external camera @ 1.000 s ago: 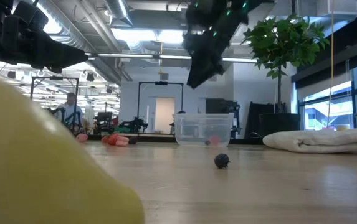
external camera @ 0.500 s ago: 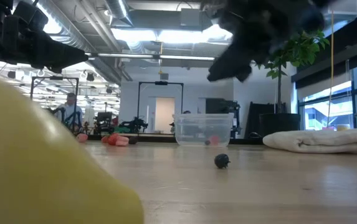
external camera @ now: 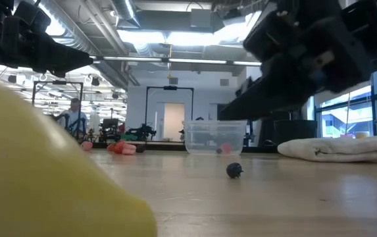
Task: Pick and placing Produce into tupperware
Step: Put the blueberry into the transparent container
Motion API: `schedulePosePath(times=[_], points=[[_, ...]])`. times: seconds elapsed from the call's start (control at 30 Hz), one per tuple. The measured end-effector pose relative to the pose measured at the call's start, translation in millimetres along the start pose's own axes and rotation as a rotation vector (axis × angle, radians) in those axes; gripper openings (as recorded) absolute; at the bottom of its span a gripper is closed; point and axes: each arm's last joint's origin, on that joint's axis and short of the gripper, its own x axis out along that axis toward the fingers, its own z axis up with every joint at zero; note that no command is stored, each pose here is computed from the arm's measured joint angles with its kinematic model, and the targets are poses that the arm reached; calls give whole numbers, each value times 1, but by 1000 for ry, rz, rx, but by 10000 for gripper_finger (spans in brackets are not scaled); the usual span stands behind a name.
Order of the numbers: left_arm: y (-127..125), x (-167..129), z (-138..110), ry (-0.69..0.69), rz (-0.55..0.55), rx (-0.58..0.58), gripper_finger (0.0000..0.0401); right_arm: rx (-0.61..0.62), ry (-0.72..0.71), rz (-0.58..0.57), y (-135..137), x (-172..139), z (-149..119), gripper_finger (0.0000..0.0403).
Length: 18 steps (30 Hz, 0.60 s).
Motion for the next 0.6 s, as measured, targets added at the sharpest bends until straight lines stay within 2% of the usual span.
schedulePosePath(times=[0.17, 0.33, 0.6], points=[[0, 0, 0, 3, -1, 1, 124, -50, 25, 30, 12, 25, -4, 124], [0, 0, 0, 1, -4, 0, 124, -48, 55, 43, 19, 31, -12, 124], [0, 0, 0, 2, -4, 1, 124, -76, 89, -42, 26, 30, -22, 124]])
